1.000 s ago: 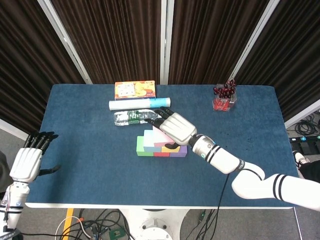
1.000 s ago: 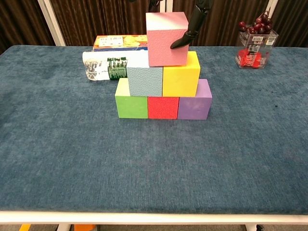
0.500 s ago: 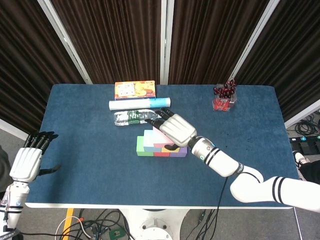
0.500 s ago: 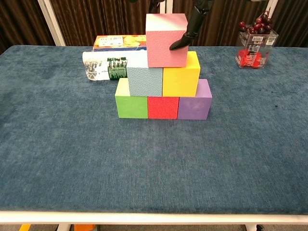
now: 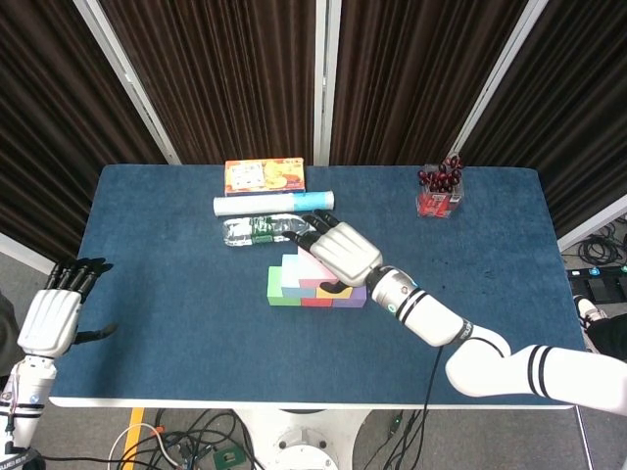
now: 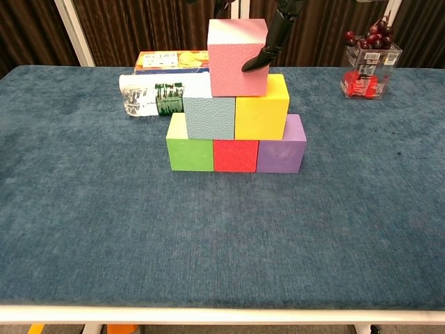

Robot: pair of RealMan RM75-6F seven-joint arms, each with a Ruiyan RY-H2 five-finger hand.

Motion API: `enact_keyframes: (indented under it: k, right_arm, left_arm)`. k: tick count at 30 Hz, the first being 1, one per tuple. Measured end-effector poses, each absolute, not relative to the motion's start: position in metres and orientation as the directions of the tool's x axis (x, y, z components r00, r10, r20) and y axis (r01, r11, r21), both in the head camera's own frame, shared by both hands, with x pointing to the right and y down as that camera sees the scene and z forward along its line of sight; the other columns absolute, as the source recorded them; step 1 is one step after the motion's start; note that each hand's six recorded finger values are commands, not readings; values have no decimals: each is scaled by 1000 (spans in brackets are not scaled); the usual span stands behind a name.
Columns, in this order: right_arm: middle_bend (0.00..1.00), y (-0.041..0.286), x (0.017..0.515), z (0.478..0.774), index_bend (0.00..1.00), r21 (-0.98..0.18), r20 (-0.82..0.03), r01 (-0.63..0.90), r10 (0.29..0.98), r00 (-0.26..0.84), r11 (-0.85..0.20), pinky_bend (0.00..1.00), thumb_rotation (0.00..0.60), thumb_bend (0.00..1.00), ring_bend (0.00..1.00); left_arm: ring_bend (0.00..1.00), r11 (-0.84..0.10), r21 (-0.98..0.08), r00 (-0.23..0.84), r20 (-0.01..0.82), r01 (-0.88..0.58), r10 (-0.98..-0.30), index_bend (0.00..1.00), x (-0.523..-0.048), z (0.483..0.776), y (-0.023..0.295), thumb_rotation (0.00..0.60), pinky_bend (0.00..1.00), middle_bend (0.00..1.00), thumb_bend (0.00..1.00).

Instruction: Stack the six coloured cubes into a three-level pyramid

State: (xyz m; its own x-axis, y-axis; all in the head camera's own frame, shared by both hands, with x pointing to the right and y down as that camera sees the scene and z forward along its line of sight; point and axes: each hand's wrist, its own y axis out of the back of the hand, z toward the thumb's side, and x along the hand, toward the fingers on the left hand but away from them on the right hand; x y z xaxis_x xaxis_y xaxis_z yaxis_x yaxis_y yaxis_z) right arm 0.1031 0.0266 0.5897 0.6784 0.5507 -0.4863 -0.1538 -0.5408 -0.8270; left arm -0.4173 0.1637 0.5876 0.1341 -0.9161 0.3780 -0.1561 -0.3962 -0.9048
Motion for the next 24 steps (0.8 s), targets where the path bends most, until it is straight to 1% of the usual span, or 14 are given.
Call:
enact_keyframes:
  k: [5,8,11,12,16,21,24]
  right_arm:
    - [280,26,102,592,0,-827,-491,-163,550,675,-538,0,600,171,0]
    - [260,27,102,593,0,-824,-496,-165,549,673,-542,0,600,165,0]
    - [197,28,102,593,0,-820,-499,-163,548,671,-548,0,600,117,0]
    - [157,28,102,593,0,-820,-500,-162,548,671,-549,0,600,98,0]
    - [71,28,103,592,0,-819,-500,-160,549,669,-551,0,600,79,0]
    - [13,28,106,587,0,-819,-497,-149,556,667,-554,0,600,70,0]
    - [0,27,112,578,0,-828,-475,-115,579,662,-548,0,600,69,0]
  left_arm:
    - [81,-397,-904,133,379,-157,-916,166,-418,588,164,600,38,124,90]
    - [81,-397,-904,133,379,-160,-916,166,-418,588,164,600,38,124,90]
    - [81,-395,-905,133,376,-161,-917,166,-418,587,164,600,38,124,90]
    - [81,-395,-904,133,376,-161,-917,166,-418,587,164,600,38,124,90]
    - [81,-389,-907,133,371,-163,-919,166,-418,586,163,600,38,124,91]
    - [81,-388,-907,134,369,-163,-920,166,-418,586,163,600,38,124,90]
    - [81,-388,-907,129,370,-164,-920,166,-420,586,162,600,38,124,90]
